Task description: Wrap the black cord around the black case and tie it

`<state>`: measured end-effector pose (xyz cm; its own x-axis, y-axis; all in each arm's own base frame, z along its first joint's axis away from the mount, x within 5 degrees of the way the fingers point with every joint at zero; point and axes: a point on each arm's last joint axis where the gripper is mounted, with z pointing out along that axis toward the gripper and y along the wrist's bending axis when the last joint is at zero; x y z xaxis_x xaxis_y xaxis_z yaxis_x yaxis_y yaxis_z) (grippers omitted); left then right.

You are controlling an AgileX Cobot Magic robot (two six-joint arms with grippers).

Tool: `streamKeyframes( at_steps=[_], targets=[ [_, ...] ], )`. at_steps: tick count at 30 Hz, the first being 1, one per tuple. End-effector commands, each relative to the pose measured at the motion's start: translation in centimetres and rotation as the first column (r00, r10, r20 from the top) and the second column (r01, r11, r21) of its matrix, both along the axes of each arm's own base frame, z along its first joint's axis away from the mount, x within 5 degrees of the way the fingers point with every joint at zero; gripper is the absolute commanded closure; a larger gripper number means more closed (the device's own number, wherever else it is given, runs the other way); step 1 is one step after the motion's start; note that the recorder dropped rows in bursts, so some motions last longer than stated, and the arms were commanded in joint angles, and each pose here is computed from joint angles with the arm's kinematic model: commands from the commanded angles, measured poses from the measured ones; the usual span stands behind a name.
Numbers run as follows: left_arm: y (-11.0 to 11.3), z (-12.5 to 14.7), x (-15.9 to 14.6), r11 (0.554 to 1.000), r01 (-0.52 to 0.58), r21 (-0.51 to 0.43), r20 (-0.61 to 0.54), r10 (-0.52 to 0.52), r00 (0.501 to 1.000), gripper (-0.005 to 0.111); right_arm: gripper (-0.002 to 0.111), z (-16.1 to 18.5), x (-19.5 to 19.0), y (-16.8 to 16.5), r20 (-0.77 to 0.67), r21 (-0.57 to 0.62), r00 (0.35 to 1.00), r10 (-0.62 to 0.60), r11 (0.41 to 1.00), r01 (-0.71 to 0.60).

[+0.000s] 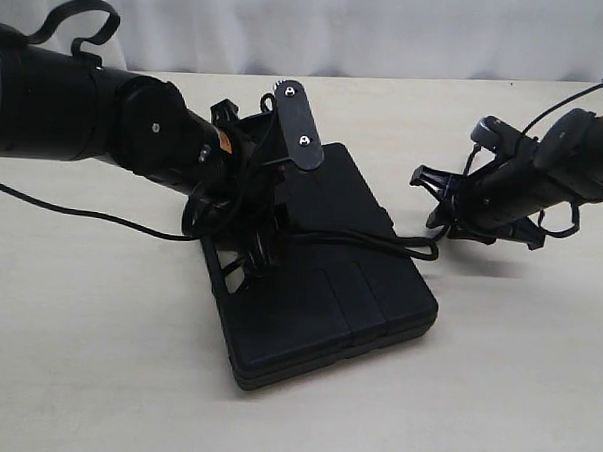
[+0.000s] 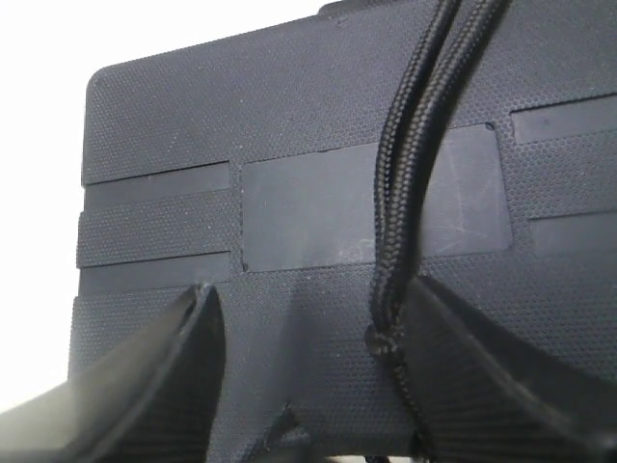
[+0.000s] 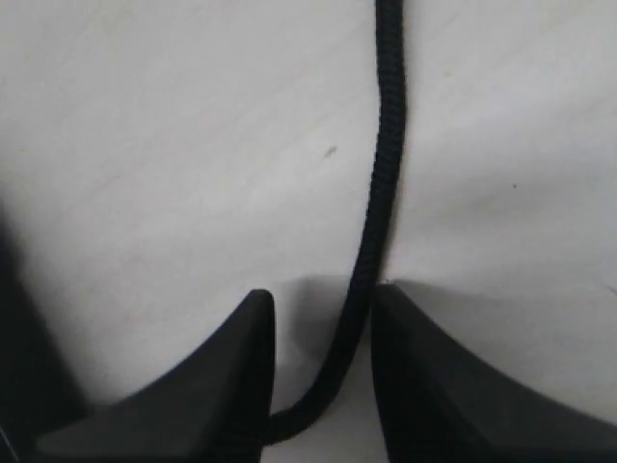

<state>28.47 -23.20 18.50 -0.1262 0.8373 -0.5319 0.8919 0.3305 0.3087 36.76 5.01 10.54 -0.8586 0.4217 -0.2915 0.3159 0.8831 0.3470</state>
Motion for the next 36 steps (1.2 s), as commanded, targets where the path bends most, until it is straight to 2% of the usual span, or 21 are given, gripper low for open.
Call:
streamKeyframes(
  at_steps=[1,4,8,16,22,27,30,36],
  targets=[
    [-0.4,0.3,-0.1,1.0,-0.004,-0.02,0.005,0.004,1.0,0.053,0.074,-2.0,-0.2,0.0,-0.049,-0.015,0.998,0.03,0.999,-0.031],
    [-0.4,0.3,-0.1,1.0,-0.004,-0.02,0.005,0.004,1.0,0.053,0.081,-2.9,-0.1,0.1,-0.063,-0.036,0.993,0.096,0.995,-0.098],
    [-0.4,0.3,-0.1,1.0,-0.004,-0.02,0.005,0.004,1.0,0.053,0.104,-3.4,0.1,0.2,-0.053,-0.081,0.971,0.233,0.968,-0.237],
    [-0.4,0.3,-0.1,1.0,0.022,-0.003,0.013,-0.022,1.0,0.053,0.104,-3.3,0.5,0.0,0.002,-0.197,0.914,0.406,0.896,-0.397],
    [-0.8,0.2,-0.5,0.984,0.161,0.072,0.07,-0.166,0.984,0.053,0.104,-3.1,0.8,-0.5,0.058,-0.28,0.911,0.409,0.883,-0.378],
    [-2.5,0.3,-2.0,0.939,0.314,0.139,0.128,-0.331,0.935,0.053,0.104,-3.0,1.0,-0.7,0.071,-0.328,0.889,0.453,0.852,-0.408],
    [-3.1,0.4,-2.3,0.934,0.329,0.138,0.154,-0.348,0.925,0.053,0.104,-3.1,1.0,-0.8,0.086,-0.341,0.896,0.436,0.858,-0.384],
    [-3.5,-0.1,-1.9,0.953,0.288,0.098,0.172,-0.301,0.938,0.053,0.104,-3.1,1.0,-0.8,0.089,-0.344,0.896,0.435,0.857,-0.382]
  ],
)
